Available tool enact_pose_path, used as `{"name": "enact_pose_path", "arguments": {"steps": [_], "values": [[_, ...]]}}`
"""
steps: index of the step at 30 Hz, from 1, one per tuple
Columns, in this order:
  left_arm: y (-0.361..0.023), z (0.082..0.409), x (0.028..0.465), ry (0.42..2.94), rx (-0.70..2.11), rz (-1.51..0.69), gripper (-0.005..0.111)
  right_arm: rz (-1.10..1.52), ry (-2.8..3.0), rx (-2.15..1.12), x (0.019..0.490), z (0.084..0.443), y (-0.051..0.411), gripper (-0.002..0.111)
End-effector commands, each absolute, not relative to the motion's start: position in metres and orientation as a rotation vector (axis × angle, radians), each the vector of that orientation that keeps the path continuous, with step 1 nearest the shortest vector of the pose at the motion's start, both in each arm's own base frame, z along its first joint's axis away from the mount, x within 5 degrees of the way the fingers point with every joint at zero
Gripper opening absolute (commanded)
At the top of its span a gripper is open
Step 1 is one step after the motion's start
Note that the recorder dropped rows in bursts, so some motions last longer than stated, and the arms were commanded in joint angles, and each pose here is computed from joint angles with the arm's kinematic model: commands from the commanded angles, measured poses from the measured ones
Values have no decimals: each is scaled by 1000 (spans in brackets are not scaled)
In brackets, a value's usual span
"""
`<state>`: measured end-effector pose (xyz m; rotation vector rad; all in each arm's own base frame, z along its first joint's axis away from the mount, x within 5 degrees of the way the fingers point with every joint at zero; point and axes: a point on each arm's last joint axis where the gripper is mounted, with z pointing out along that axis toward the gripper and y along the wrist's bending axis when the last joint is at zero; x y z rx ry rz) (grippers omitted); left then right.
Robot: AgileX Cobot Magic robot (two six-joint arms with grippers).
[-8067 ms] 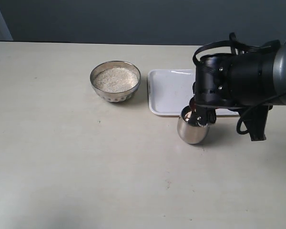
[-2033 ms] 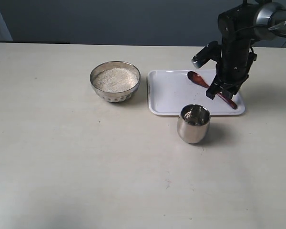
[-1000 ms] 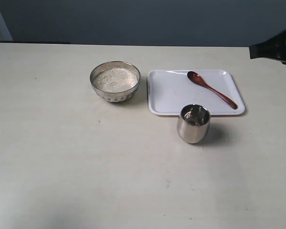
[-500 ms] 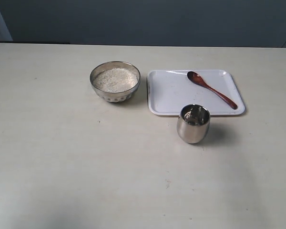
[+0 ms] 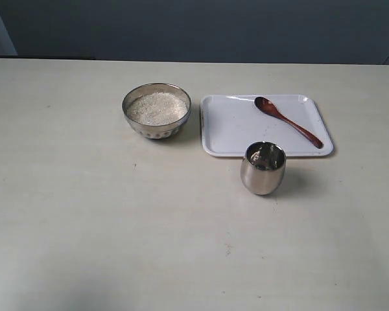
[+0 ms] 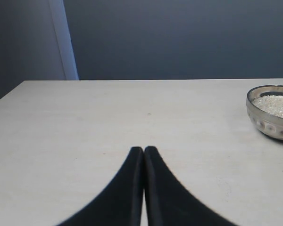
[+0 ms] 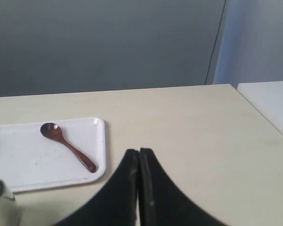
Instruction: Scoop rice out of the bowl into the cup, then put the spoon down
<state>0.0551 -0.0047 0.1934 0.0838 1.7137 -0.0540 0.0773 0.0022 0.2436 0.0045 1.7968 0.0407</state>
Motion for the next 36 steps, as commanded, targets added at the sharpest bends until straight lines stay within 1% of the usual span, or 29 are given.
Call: {"name": "enact_pose_path", "arguments": {"steps": [1,8,16,20,36], "values": [[-5,192,55,1712,88,-61,1,56,1755,30,67,226,2,-1],[-5,192,55,1712,88,-61,1,68,1720,47,59,193,2,-1],[-5,192,55,1712,88,-61,1,99,1721,68,57,192,2,-1],[-5,192,55,1712,88,-61,1,111,1798,66,55,185,4,-1],[-5,192,55,1712,88,-61,1,111,1796,66,55,185,4,-1]]}}
